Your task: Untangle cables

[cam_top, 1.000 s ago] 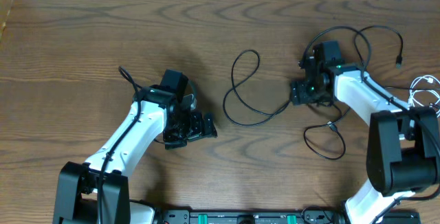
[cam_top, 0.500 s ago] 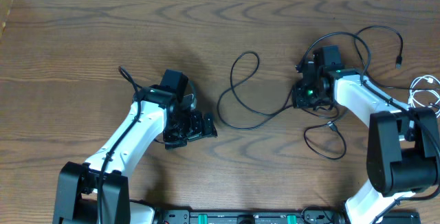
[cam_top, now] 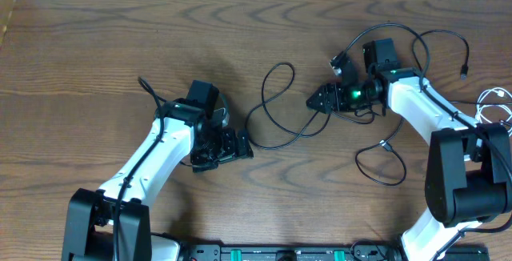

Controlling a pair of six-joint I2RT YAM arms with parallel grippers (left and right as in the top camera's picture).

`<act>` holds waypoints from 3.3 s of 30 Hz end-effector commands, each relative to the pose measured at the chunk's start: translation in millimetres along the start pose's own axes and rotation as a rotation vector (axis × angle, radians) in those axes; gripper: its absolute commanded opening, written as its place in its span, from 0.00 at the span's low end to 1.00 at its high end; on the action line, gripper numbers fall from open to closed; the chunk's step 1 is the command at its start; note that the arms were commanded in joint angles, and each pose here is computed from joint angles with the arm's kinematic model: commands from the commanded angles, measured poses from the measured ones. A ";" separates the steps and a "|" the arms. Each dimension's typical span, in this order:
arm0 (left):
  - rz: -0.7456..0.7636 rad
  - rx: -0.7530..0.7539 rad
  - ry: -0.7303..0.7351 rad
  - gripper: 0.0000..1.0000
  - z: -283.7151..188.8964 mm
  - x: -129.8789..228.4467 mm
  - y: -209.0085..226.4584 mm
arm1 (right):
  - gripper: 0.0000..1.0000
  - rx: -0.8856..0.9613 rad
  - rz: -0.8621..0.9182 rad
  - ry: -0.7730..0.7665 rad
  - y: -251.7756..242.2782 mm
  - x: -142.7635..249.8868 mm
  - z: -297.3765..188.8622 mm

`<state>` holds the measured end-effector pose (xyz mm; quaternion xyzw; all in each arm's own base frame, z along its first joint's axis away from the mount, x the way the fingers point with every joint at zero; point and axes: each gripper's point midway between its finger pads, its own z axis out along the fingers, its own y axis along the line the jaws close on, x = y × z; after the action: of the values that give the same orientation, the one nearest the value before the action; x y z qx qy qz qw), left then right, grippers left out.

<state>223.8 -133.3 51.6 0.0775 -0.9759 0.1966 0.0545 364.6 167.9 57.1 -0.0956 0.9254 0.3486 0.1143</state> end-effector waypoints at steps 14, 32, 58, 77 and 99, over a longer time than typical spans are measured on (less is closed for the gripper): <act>0.002 -0.004 -0.021 0.98 2.4 -4.3 0.3 | 0.99 0.425 -0.085 -0.122 -19.3 -31.5 -75.1; 0.003 -0.005 -0.021 0.98 2.5 -4.3 0.4 | 0.99 0.733 0.474 0.076 -114.7 47.0 -85.5; 0.031 0.024 -0.081 0.98 1.6 -19.4 -7.0 | 0.99 0.191 0.319 0.253 -13.6 55.7 36.9; -0.166 -0.076 -0.430 0.98 -13.0 -92.5 8.0 | 0.99 0.349 0.274 0.149 -3.0 38.2 34.3; -0.164 0.035 -0.194 0.98 71.4 -91.3 0.5 | 0.99 0.343 0.286 0.137 2.9 37.1 39.9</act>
<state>356.8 -124.5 10.9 0.1882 -0.9589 0.1535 -0.1468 335.6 190.6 16.9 0.0249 0.9803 0.1955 0.0111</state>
